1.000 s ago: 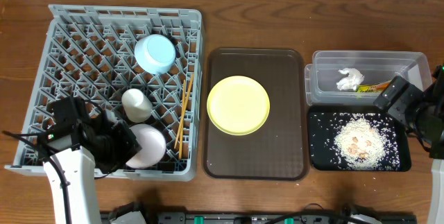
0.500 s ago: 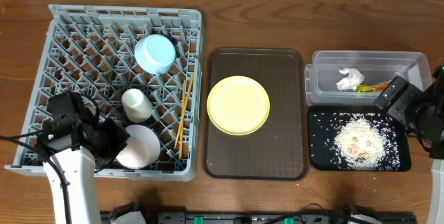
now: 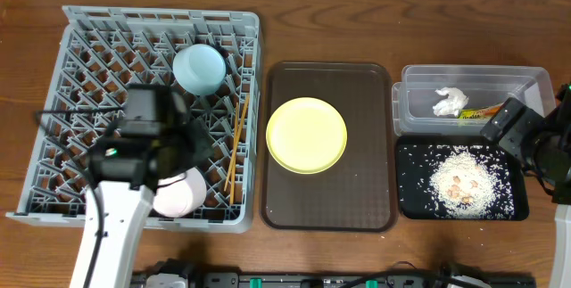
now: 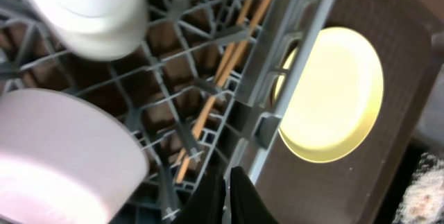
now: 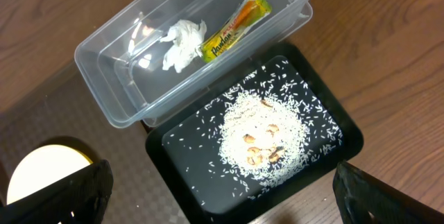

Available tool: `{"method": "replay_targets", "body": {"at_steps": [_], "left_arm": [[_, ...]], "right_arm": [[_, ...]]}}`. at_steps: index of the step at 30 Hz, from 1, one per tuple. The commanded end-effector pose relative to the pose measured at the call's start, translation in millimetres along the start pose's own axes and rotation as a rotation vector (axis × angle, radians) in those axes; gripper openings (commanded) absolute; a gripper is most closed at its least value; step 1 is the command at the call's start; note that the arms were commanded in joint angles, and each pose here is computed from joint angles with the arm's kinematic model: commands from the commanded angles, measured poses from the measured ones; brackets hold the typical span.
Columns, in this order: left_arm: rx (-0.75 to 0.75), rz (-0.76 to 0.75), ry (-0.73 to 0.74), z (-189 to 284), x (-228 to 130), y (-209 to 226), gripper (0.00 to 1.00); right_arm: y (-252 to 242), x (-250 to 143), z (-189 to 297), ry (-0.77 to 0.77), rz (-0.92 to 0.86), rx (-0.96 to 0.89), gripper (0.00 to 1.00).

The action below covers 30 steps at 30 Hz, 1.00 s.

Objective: Sort waste into correct bins and load items into the dishwasher
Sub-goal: 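Move the left gripper over the yellow plate on the brown tray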

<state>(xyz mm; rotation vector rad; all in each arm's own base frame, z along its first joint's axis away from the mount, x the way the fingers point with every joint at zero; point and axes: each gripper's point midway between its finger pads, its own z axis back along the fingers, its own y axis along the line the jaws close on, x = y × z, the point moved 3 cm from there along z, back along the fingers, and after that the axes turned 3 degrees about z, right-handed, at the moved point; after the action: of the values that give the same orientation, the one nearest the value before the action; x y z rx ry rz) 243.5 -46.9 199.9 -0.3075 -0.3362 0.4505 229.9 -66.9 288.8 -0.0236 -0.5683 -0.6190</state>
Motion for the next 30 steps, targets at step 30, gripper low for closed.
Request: {"method": "replay_targets", "body": {"at_steps": [30], "left_arm": [[0.045,-0.491,0.373,-177,-172,-129,0.09]], "right_arm": [[-1,1,2,-0.007,0.012,-0.001,0.99]]}}
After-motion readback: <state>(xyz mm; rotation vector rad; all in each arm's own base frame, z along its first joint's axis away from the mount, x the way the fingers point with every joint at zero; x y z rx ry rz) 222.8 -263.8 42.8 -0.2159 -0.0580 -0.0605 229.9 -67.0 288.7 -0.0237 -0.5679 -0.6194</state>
